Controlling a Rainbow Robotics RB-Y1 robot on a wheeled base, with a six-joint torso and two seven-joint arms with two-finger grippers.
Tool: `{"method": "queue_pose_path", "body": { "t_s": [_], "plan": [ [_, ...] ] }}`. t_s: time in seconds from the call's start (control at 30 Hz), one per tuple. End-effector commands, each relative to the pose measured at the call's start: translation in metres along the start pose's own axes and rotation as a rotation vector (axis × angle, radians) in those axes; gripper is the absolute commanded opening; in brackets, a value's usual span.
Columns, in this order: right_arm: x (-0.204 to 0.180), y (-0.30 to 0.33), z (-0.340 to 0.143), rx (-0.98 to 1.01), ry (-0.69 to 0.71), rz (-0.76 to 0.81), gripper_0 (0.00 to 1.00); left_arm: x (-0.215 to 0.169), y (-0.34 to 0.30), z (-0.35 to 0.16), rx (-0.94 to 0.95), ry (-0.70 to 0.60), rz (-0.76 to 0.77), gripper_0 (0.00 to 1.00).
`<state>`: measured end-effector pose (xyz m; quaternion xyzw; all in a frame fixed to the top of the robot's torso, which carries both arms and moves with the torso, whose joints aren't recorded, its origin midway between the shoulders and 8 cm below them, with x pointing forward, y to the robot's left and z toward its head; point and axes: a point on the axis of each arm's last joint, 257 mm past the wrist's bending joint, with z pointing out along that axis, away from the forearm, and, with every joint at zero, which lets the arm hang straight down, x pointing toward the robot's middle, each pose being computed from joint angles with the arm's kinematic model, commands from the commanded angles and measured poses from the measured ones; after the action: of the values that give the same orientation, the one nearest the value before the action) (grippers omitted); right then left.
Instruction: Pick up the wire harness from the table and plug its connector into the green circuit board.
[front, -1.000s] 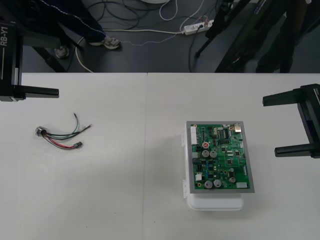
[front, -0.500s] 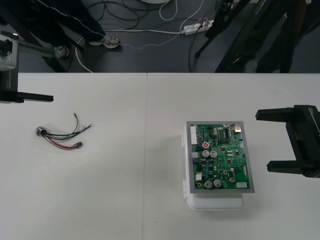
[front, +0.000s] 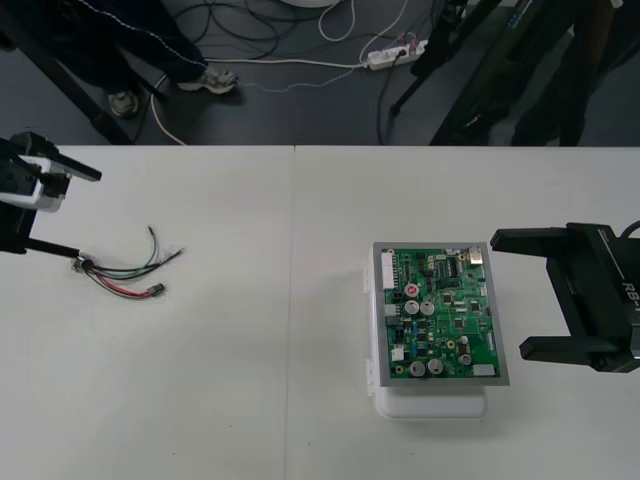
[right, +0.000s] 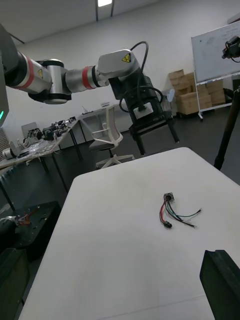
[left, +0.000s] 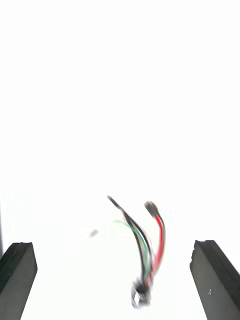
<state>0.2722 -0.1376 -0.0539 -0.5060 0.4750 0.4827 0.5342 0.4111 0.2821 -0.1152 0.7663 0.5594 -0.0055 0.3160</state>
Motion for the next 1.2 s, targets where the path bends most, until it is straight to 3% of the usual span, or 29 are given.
{"method": "queue_pose_path", "body": {
  "t_s": [0.03, 0.6, 1.2],
  "plan": [
    [-0.016, 0.006, 0.011, -0.046, -0.021, -0.12, 1.0, 0.036, 0.006, -0.019, 0.078, 0.171, 0.139, 0.9],
    [-0.036, -0.004, -0.006, 0.012, -0.038, -0.193, 1.0, 0.135, 0.012, 0.001, 0.28, 0.338, 0.127, 0.94],
    [-0.039, -0.003, -0.01, 0.018, -0.052, -0.196, 1.0, 0.184, -0.001, 0.058, 0.316, 0.255, 0.113, 0.94]
  ]
}}
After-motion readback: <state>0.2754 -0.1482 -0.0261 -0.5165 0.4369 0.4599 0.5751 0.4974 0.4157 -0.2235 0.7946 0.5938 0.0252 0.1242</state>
